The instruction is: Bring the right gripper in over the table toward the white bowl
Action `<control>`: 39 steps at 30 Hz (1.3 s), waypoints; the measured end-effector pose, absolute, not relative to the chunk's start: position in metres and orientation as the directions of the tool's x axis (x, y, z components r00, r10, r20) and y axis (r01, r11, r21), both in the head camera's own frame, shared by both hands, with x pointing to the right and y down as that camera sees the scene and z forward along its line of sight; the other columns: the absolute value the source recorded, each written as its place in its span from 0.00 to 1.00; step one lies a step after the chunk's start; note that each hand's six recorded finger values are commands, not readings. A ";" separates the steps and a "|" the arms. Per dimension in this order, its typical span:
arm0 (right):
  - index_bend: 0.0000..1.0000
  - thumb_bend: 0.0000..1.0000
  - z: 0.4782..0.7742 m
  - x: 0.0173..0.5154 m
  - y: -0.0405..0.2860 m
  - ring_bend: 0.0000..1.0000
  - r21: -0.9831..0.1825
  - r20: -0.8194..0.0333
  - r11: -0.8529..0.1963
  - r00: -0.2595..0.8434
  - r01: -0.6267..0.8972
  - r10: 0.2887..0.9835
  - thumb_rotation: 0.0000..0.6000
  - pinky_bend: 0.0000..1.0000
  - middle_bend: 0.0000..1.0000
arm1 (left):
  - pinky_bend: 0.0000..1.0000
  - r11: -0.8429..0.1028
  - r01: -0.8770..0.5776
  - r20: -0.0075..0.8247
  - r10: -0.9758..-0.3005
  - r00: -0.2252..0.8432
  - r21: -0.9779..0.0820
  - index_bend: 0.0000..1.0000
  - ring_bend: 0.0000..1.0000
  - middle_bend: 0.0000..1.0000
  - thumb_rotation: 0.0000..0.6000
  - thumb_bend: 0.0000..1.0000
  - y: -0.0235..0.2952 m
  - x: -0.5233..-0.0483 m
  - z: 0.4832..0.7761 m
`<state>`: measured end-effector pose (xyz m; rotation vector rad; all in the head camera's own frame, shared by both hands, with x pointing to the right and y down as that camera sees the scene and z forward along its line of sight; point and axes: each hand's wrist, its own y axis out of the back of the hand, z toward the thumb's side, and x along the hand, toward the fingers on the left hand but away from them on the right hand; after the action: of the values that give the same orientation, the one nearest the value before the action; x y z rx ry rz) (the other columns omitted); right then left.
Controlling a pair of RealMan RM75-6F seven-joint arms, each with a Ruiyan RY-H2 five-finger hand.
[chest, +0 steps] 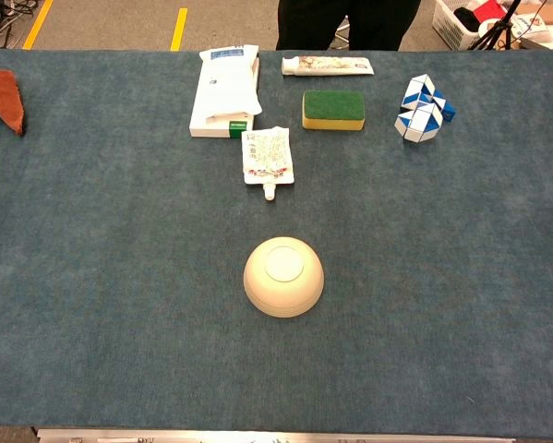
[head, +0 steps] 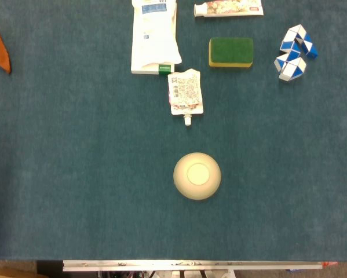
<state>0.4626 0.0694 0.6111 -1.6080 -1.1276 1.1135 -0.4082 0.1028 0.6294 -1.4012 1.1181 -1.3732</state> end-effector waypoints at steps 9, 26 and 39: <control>1.00 0.00 0.614 0.451 0.070 0.81 -0.910 -0.198 -0.275 0.258 0.310 0.946 0.40 0.18 1.00 | 0.48 -0.232 -0.035 0.233 -0.973 -0.006 -0.972 0.48 0.34 0.35 1.00 0.21 0.103 -0.408 0.629; 1.00 0.00 0.627 0.403 0.072 0.81 -0.527 -0.212 -0.535 0.508 0.661 0.835 0.40 0.18 1.00 | 0.48 -0.234 -0.036 0.234 -0.972 -0.008 -0.972 0.48 0.34 0.35 1.00 0.21 0.103 -0.409 0.629; 1.00 0.00 0.625 0.352 0.092 0.81 0.092 -0.281 -0.798 0.785 0.595 0.552 0.33 0.18 1.00 | 0.48 -0.234 -0.036 0.234 -0.972 -0.009 -0.972 0.48 0.34 0.35 1.00 0.21 0.103 -0.409 0.629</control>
<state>0.3523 0.0925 0.6248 -3.1333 -1.0164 0.4028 -0.4094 0.1029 0.6288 -1.4021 1.1235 -1.3746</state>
